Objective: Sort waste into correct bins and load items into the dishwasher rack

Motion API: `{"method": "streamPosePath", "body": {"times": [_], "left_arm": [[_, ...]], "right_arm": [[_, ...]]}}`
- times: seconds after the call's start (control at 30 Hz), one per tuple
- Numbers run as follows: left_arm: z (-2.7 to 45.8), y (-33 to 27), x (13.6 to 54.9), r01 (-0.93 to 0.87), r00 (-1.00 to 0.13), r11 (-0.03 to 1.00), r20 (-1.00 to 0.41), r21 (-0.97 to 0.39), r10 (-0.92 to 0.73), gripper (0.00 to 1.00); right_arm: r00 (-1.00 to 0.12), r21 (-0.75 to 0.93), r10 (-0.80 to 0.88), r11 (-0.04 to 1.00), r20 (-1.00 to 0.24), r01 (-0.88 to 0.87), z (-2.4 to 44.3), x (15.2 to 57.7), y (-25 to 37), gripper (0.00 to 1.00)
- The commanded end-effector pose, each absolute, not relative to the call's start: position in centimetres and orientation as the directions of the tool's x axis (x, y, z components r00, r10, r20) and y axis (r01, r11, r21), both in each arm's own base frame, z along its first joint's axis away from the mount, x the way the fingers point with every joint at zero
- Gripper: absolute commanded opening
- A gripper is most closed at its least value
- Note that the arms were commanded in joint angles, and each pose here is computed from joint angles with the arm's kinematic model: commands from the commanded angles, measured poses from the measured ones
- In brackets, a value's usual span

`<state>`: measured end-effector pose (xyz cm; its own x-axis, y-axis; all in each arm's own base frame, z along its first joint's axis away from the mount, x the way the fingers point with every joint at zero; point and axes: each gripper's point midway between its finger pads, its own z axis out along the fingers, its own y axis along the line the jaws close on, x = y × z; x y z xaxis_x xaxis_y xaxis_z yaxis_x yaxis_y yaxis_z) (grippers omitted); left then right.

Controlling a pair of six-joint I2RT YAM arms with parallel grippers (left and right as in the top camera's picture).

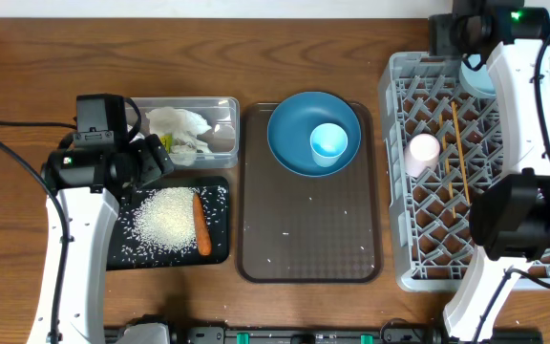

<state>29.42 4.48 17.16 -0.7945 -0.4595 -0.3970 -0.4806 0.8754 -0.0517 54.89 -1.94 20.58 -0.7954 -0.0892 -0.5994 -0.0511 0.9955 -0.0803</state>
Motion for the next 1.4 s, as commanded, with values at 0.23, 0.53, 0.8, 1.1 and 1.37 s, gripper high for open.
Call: {"method": "streamPosePath", "body": {"times": [0.23, 0.53, 0.8, 1.1, 1.37], "left_arm": [[17.8, 4.9, 29.5, -0.487, -0.783, 0.872, -0.419, -0.046, -0.459, 0.99], [17.8, 4.9, 29.5, -0.487, -0.783, 0.872, -0.419, -0.046, -0.459, 0.99], [17.8, 4.9, 29.5, -0.487, -0.783, 0.872, -0.419, -0.046, -0.459, 0.98], [17.8, 4.9, 29.5, -0.487, -0.783, 0.872, -0.419, -0.046, -0.459, 0.99], [17.8, 4.9, 29.5, -0.487, -0.783, 0.872, -0.419, -0.046, -0.459, 0.98]], "right_arm": [[-0.878, -0.190, -0.099, 0.982, -0.468, -0.009, 14.7, 52.9, -6.7, 0.53], [-0.892, -0.121, -0.088, 0.992, -0.443, -0.038, 10.5, 52.2, -6.0, 0.26], [-0.874, 0.060, -0.083, 0.990, -0.478, -0.126, 13.1, 51.3, -2.6, 0.01], [-0.819, 0.554, 0.056, 0.763, -0.571, -0.334, 19.6, 49.3, 1.9, 0.01], [-0.757, 0.709, 0.193, 0.548, -0.624, -0.445, 23.9, 47.5, -1.0, 0.01]]}}
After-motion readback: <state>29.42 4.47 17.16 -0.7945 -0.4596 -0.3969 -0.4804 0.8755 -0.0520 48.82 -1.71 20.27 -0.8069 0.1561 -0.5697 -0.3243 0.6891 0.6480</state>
